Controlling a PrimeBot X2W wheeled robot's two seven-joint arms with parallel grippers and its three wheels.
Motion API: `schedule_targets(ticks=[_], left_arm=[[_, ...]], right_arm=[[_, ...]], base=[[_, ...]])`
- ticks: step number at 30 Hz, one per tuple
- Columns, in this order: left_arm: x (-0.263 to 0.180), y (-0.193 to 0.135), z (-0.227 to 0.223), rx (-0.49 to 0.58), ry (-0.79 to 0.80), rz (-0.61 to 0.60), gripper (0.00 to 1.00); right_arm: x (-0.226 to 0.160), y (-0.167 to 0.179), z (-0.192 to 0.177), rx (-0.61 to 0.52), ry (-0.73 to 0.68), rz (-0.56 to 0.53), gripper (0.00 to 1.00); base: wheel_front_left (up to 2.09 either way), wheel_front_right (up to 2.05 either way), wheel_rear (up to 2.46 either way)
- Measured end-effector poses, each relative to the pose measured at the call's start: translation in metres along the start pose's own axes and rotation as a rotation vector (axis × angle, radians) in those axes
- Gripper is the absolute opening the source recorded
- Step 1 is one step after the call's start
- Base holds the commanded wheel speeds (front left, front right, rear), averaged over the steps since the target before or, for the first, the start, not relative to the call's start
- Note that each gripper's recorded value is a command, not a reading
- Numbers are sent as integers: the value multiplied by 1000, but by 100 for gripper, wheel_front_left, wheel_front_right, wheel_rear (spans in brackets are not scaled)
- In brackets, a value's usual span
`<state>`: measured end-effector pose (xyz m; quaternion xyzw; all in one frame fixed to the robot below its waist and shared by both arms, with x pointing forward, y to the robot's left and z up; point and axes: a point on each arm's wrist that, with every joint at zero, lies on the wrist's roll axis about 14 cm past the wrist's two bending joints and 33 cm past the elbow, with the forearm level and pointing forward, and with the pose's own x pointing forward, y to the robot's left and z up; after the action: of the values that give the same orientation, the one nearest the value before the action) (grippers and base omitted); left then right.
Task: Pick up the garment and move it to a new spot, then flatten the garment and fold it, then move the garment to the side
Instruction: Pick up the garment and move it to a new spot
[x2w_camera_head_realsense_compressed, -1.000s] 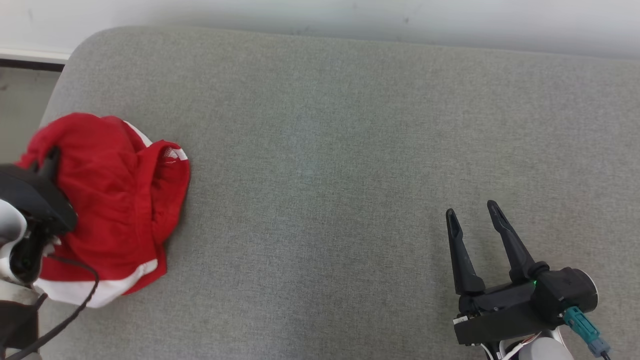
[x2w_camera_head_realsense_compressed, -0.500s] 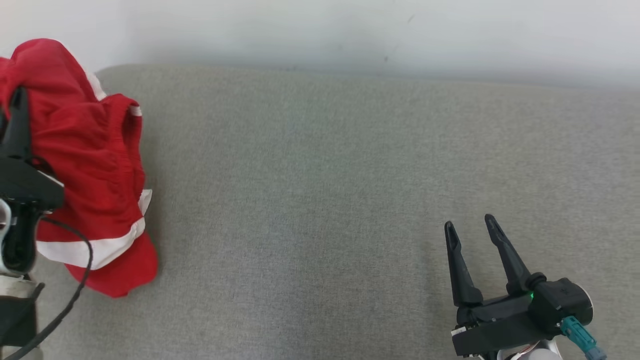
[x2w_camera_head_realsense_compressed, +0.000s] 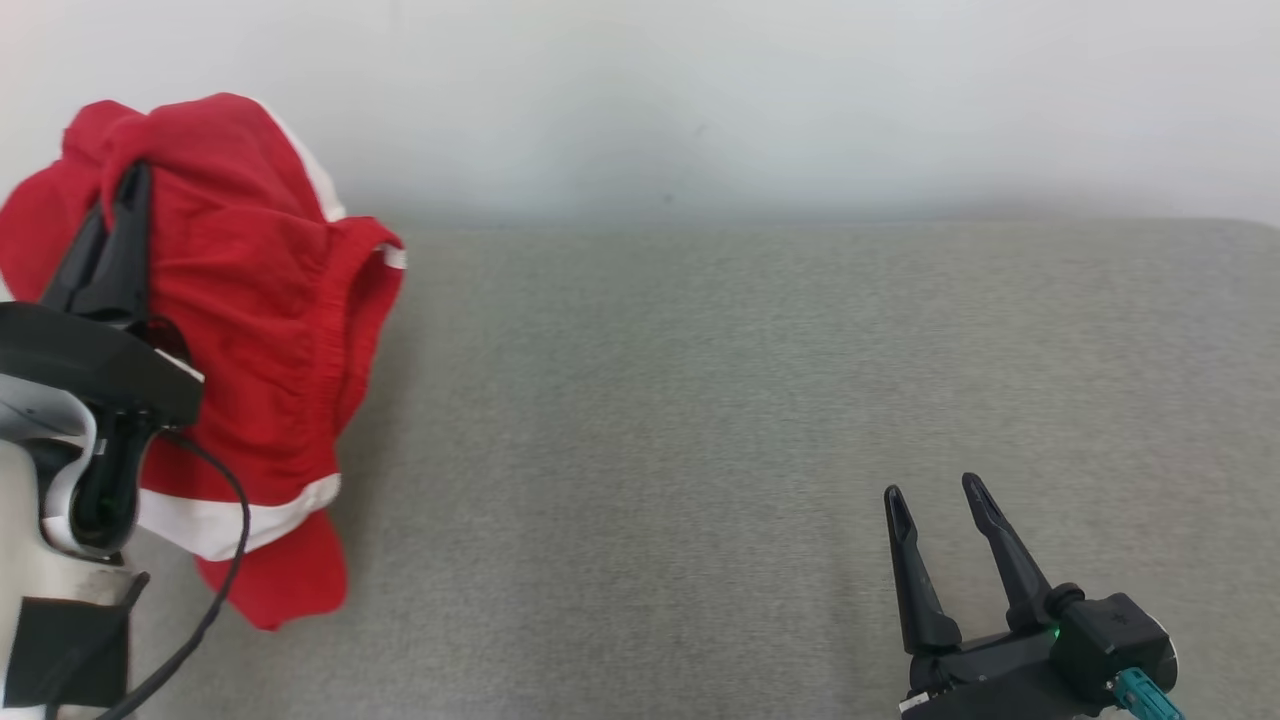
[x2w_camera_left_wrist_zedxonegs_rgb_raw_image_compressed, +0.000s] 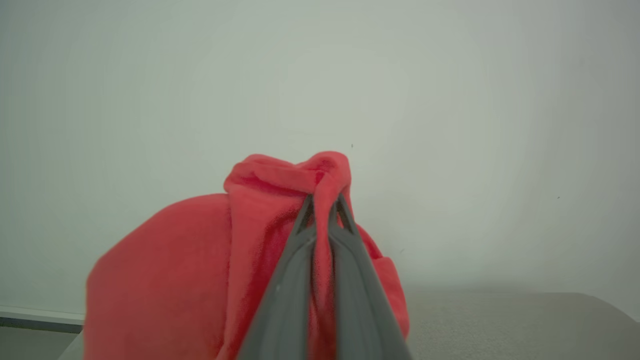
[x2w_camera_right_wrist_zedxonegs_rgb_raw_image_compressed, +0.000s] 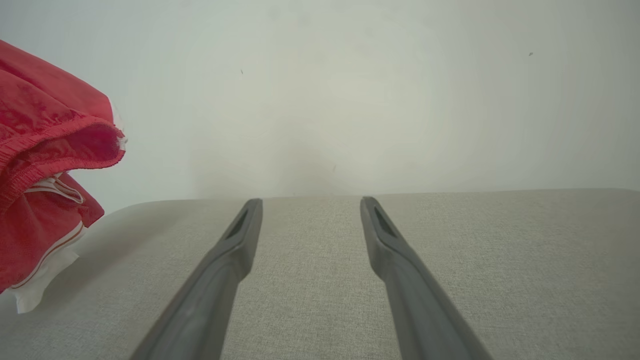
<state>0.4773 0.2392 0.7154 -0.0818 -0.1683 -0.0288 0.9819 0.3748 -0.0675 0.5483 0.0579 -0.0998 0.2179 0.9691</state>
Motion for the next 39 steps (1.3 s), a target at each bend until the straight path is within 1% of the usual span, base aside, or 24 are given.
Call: schedule_targets(ticks=[8,19,21,23,26,30,35,39], left_arm=[[13,-68,-2,-93,-5,-158,0],[16,-189,-31,-262,77,-425,0],[12,-208,-40,-275,108,-470,0],[8,-225,-52,-259,136,-513,0],[-1,-245,-75,-207,175,-560,0],[-17,-261,-121,-109,240,-604,0],[-34,-264,-175,-9,314,-618,0],[-42,-250,-212,38,381,-594,0]], right_arm=[[-24,-17,15,-26,-25,-82,100],[-51,-41,27,-57,-43,-189,100],[-55,-45,28,-59,-43,-205,100],[-58,-47,29,-60,-44,-219,100],[-63,-52,29,-64,-42,-238,100],[-64,-57,23,-63,-22,-252,100],[-57,-62,17,-62,-4,-253,100],[-53,-64,9,-55,16,-252,100]], base=[[0,0,0],[0,0,0],[0,0,0],[0,0,0],[0,0,0],[0,0,0],[0,0,0],[0,0,0]])
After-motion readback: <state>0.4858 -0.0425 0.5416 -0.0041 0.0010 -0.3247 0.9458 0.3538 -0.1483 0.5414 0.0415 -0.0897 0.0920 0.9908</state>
